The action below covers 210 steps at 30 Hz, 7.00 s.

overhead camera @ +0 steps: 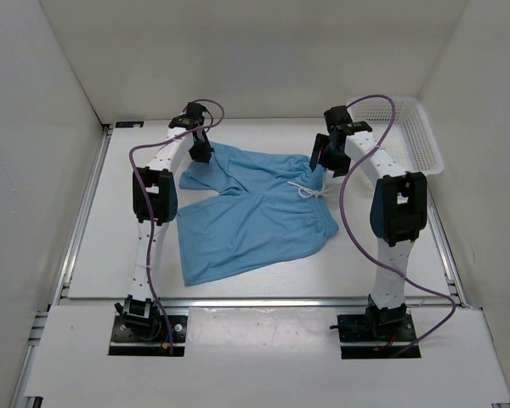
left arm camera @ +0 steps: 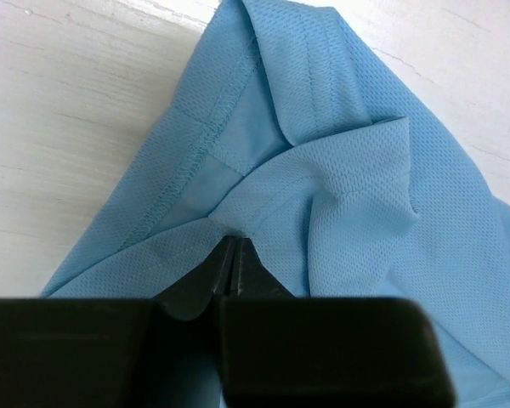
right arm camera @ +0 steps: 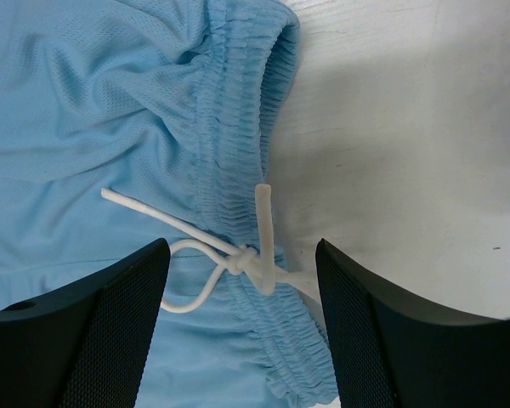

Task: Fold and stack the shorts
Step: Flatten the shorts out

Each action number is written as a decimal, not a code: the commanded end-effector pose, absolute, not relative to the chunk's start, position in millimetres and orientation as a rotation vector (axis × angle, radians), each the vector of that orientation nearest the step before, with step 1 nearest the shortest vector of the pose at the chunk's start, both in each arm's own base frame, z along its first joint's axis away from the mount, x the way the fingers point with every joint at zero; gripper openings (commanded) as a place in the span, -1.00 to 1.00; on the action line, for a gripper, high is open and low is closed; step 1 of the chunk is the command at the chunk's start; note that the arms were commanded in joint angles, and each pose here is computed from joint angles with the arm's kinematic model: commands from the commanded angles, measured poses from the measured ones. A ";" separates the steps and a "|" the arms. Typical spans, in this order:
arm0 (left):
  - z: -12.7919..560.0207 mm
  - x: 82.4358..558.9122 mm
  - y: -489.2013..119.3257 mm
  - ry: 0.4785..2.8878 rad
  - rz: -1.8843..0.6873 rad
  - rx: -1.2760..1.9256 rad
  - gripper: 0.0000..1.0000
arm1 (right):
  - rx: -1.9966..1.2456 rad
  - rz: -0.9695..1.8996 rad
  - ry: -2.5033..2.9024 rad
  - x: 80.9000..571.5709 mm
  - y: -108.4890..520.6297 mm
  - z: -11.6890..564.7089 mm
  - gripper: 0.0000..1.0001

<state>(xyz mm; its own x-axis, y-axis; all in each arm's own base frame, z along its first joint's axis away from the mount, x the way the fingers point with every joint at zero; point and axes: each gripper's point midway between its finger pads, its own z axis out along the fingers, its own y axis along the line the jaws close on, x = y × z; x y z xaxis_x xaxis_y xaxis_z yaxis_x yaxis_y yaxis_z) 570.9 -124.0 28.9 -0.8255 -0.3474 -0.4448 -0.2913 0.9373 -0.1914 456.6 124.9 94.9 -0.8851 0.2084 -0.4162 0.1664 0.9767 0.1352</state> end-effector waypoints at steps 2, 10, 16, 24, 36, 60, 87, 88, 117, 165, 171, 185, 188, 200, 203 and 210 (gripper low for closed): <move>44.1 578.0 -125.8 2.575 -0.170 -0.420 -0.78 | 0.240 0.147 2.670 460.6 129.0 103.4 0.48; 74.1 578.4 -118.6 2.525 -0.137 -0.416 -0.78 | 0.241 0.143 2.679 458.4 128.4 100.3 0.48; 89.8 580.7 -101.7 2.470 -0.030 -0.447 -0.63 | 0.241 0.143 2.679 456.4 127.8 101.5 0.48; 43.6 574.0 -103.7 2.567 -0.009 -0.428 0.04 | 0.241 0.143 2.679 456.4 127.8 101.5 0.48; 39.9 576.4 -106.1 2.572 -0.022 -0.413 -0.79 | 0.238 0.155 2.681 455.9 129.4 101.6 0.48; 121.8 547.4 -86.8 2.510 0.053 -0.398 -0.70 | 0.238 0.155 2.681 445.1 126.6 105.0 0.48; 70.2 552.4 -97.1 2.600 0.023 -0.370 0.37 | 0.238 0.155 2.681 442.9 126.0 106.0 0.48; 65.2 552.0 -97.0 2.609 0.027 -0.370 0.37 | 0.238 0.155 2.681 442.9 126.0 106.0 0.48; 95.0 460.0 -64.0 2.663 0.180 -0.460 -0.73 | 0.241 0.141 2.685 433.2 121.8 105.2 0.46; 176.1 560.4 -43.6 2.430 -0.203 -0.467 -0.79 | 0.214 0.292 2.436 539.9 147.9 179.4 -1.00; 284.4 532.8 -37.3 2.241 -0.308 -0.443 -0.79 | 0.187 0.283 2.308 507.5 133.4 255.2 -1.00; 494.1 362.0 -41.7 1.794 -0.467 -0.386 -0.79 | 0.033 0.385 1.939 353.4 105.6 421.6 -1.00; 521.2 318.4 -37.8 1.703 -0.472 -0.400 -0.79 | -0.005 0.426 1.871 316.4 102.8 447.1 -1.00; 615.7 197.3 -1.0 1.364 -0.359 -0.477 -0.79 | -0.103 0.504 1.694 221.2 93.3 521.2 -1.00; 616.6 198.3 5.7 1.351 -0.326 -0.496 -0.79 | -0.082 0.466 1.703 219.1 85.9 518.2 -1.00; 544.7 310.2 -8.8 1.598 -0.322 -0.458 -0.79 | -0.017 0.346 1.910 286.9 85.5 439.5 -1.00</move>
